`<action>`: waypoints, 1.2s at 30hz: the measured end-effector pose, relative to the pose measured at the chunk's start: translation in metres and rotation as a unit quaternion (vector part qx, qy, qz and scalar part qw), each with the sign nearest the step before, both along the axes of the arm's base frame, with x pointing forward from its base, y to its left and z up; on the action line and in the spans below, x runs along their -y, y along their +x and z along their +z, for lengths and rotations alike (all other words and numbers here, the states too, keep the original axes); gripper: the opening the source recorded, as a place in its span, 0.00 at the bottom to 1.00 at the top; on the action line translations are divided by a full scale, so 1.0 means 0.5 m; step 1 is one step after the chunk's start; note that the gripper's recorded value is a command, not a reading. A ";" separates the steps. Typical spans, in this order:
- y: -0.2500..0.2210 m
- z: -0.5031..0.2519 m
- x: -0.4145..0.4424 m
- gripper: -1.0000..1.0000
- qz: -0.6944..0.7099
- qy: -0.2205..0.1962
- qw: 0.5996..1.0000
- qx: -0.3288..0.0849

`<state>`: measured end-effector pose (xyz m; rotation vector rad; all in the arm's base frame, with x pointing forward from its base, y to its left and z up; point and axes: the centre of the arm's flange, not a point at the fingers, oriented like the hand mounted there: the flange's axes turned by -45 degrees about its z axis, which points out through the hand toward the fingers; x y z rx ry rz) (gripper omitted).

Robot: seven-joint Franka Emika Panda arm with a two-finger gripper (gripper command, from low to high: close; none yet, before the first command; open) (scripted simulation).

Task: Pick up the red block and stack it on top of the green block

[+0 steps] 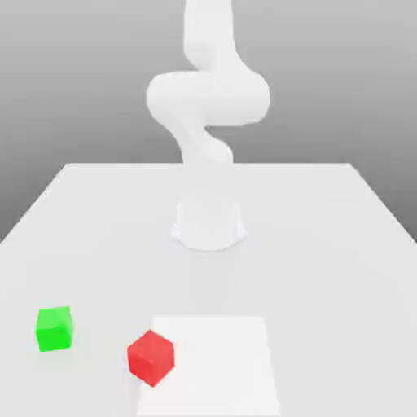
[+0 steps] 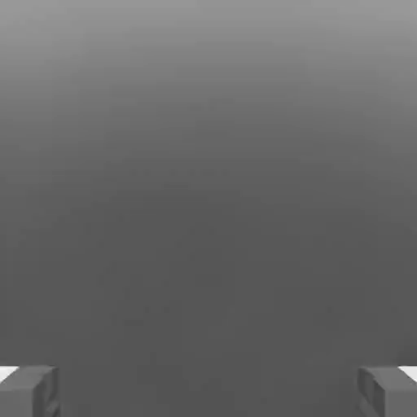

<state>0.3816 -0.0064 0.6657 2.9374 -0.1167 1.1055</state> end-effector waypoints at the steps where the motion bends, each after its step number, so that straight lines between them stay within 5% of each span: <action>1: 0.027 -0.041 0.007 0.50 -0.013 0.004 1.000 -0.017; 11: 0.165 -0.455 0.093 0.50 -0.131 0.048 0.975 -0.172; 21: 0.099 -0.861 0.163 0.50 -0.246 0.104 0.911 -0.315; 27: 0.081 -1.016 0.162 0.50 -0.258 0.111 0.900 -0.334; 28: 0.080 -1.034 0.162 0.00 -0.258 0.111 0.900 -0.334; 36: 0.081 -1.020 0.162 0.00 -0.258 0.111 0.900 -0.333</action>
